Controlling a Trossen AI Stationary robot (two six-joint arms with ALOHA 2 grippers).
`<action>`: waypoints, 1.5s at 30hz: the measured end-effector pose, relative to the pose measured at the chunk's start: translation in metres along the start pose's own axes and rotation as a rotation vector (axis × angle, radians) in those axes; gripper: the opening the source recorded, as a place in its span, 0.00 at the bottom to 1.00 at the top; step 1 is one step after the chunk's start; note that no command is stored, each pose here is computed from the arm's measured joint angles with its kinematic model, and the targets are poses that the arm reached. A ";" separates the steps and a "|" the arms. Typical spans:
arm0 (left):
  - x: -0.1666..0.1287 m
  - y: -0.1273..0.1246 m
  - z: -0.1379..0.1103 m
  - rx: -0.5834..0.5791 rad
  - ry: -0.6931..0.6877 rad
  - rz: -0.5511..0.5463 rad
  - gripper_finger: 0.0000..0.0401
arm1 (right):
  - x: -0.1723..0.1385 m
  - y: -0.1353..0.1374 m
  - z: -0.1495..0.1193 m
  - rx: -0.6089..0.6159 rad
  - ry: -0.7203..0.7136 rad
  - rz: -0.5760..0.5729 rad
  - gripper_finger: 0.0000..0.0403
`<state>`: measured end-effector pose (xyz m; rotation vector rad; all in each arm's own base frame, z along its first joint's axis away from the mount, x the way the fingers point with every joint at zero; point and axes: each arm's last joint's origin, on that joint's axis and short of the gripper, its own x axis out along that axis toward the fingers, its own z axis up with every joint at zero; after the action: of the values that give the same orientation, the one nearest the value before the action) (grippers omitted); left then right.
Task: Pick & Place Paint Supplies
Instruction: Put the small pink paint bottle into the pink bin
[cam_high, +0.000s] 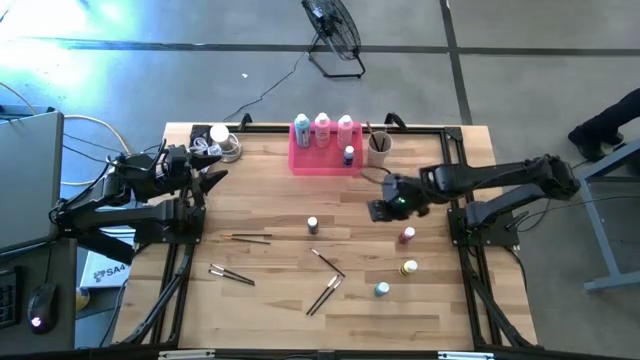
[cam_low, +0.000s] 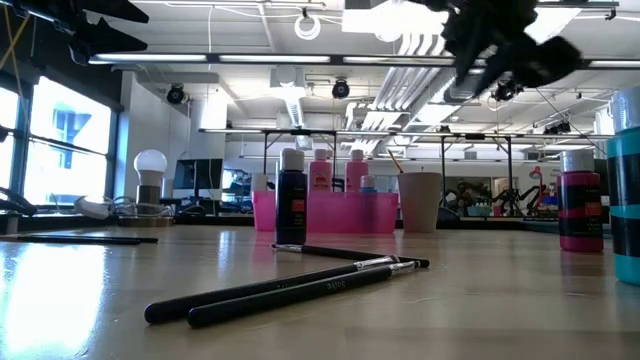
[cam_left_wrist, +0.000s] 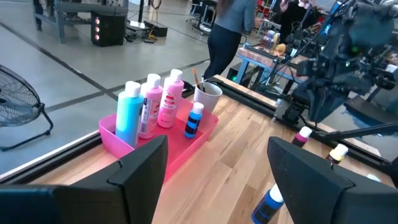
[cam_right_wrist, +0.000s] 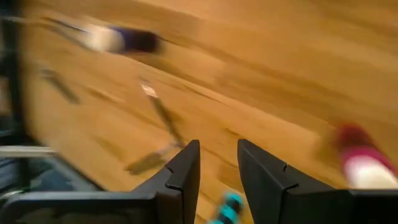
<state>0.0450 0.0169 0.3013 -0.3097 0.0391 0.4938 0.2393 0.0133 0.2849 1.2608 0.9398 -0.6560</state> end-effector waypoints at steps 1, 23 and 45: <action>0.000 0.000 0.000 0.000 0.000 0.000 0.68 | 0.000 -0.004 -0.003 0.021 0.013 -0.041 0.25; 0.000 0.000 -0.001 0.003 0.008 0.005 0.68 | -0.002 -0.031 -0.016 0.103 -0.023 -0.376 0.25; 0.000 0.001 -0.003 0.008 0.027 0.012 0.68 | 0.033 -0.031 -0.015 0.056 0.032 -0.579 0.25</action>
<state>0.0447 0.0169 0.2984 -0.3081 0.0694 0.5011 0.2261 0.0244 0.2405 1.0462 1.3363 -1.1200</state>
